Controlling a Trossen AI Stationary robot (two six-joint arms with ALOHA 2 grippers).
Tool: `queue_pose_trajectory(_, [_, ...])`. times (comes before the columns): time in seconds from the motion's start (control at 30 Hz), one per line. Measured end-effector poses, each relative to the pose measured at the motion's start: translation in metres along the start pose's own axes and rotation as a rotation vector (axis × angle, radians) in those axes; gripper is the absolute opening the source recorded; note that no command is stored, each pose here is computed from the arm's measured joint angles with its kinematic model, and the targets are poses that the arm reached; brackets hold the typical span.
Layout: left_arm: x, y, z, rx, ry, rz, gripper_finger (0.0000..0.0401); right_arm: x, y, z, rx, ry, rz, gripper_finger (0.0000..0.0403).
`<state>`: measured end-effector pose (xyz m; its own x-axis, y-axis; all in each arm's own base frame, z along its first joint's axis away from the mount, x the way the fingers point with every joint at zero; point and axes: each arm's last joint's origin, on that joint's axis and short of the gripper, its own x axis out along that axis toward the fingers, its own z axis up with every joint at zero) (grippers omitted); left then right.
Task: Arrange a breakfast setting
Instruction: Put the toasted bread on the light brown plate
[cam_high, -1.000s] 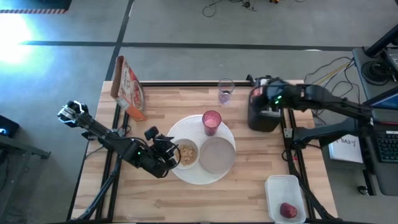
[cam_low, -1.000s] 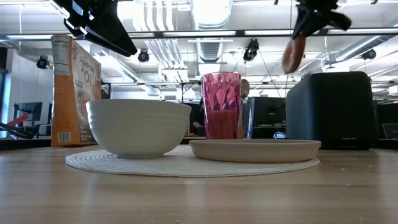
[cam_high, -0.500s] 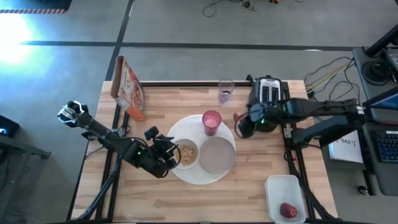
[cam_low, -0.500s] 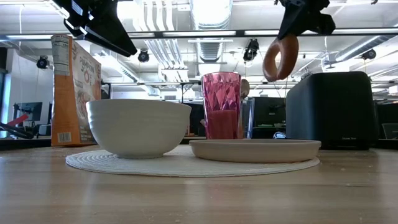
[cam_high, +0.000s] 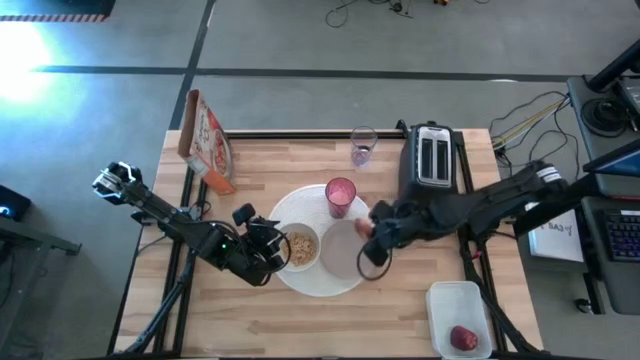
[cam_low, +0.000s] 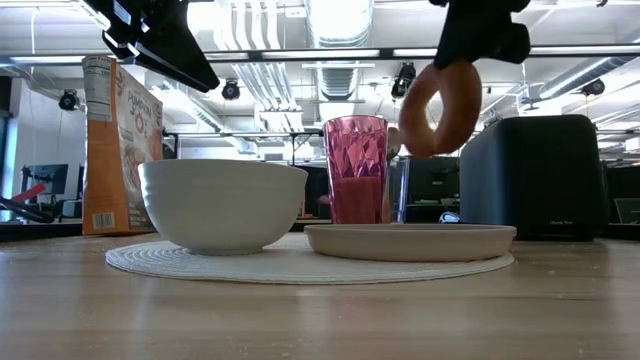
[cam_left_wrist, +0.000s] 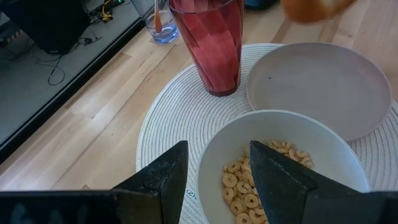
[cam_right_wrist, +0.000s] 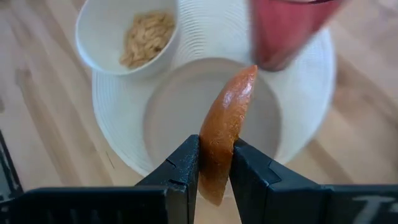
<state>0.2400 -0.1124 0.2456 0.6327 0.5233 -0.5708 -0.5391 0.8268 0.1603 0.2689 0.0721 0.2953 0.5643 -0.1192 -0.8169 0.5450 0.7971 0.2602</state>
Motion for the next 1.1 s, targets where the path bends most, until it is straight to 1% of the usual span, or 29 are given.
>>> queue_pose_trajectory(0.17, [0.000,0.000,0.000,0.000,0.000,0.000,0.0155,0.023,0.016,-0.009,-0.042,0.023,0.002,0.0068])
queue_pose_trajectory(0.37, [0.000,0.000,0.000,0.001,0.000,0.001,0.0155,0.040,0.021,-0.012,-0.056,0.041,-0.020,0.0068])
queue_pose_trajectory(0.6, [0.000,0.000,0.000,0.001,0.000,0.001,0.0155,0.050,0.030,-0.012,-0.070,0.016,0.017,0.0068])
queue_pose_trajectory(0.87, [0.000,0.000,-0.001,-0.001,0.001,0.005,0.0155,0.057,0.032,-0.017,-0.082,0.029,0.005,0.0068])
queue_pose_trajectory(1.1, [0.000,0.000,-0.001,-0.002,0.001,0.005,0.0155,0.061,0.029,-0.020,-0.092,0.047,-0.031,0.0068])
